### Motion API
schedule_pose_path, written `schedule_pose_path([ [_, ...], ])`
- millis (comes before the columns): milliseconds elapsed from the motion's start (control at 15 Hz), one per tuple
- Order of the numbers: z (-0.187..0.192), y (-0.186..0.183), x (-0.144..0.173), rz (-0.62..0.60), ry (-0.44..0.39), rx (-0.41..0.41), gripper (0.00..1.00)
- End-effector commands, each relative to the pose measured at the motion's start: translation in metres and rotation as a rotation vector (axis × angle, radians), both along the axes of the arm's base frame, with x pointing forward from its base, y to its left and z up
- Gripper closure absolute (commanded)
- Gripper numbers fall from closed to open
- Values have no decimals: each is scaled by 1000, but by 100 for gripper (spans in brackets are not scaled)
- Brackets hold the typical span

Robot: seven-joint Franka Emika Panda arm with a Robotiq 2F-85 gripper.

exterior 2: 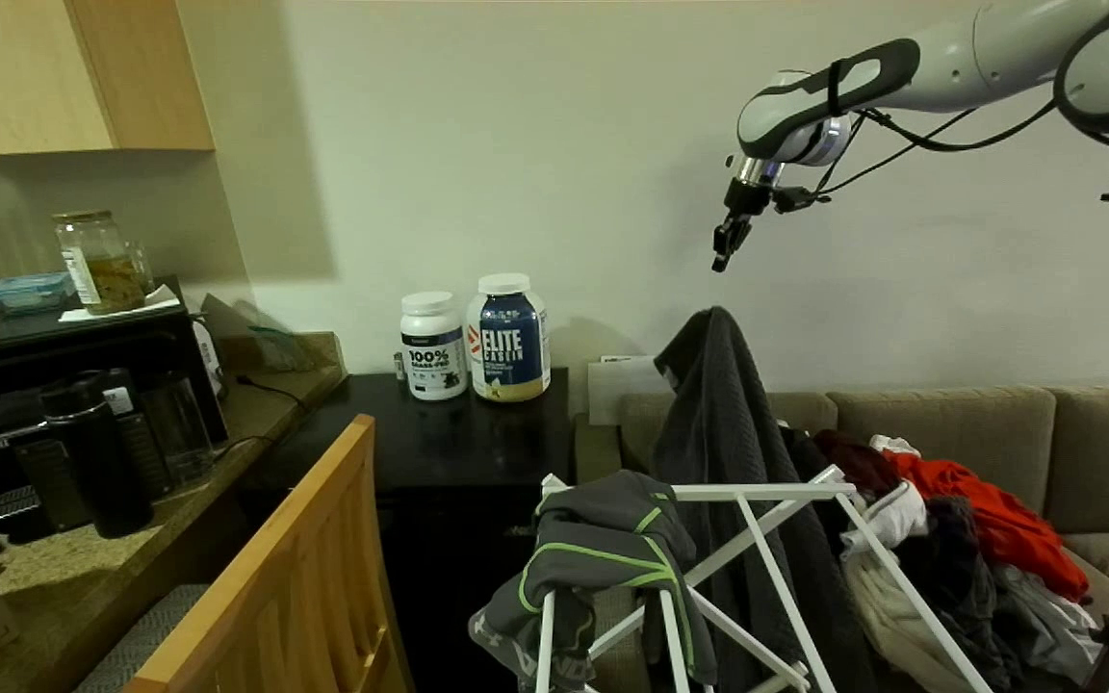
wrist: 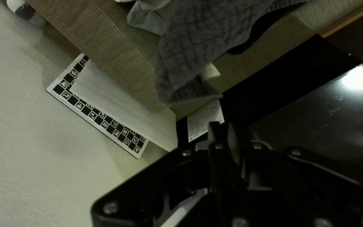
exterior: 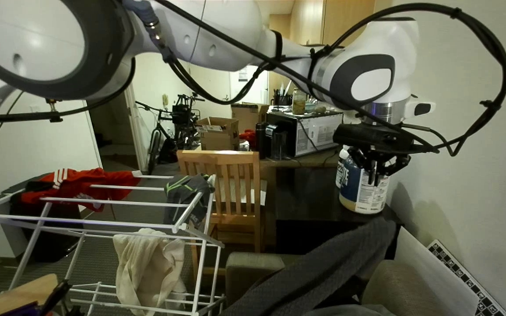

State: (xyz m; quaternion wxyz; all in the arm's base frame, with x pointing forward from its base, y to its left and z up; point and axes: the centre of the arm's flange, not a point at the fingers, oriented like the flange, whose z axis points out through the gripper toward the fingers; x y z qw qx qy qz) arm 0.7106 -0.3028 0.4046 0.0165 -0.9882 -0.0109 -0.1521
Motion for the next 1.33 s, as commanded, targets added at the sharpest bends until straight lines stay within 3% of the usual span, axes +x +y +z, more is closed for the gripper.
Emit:
schedule_pose_path([
  [0, 12, -13, -2, 11, 44, -9, 59],
  [133, 15, -14, -7, 24, 82, 9, 47],
  [200, 8, -8, -7, -2, 48, 15, 40],
  [267, 8, -8, -7, -1, 52, 17, 59],
  [467, 8, -7, -7, 1, 52, 18, 41],
  [1267, 8, -6, -7, 1, 52, 18, 40],
])
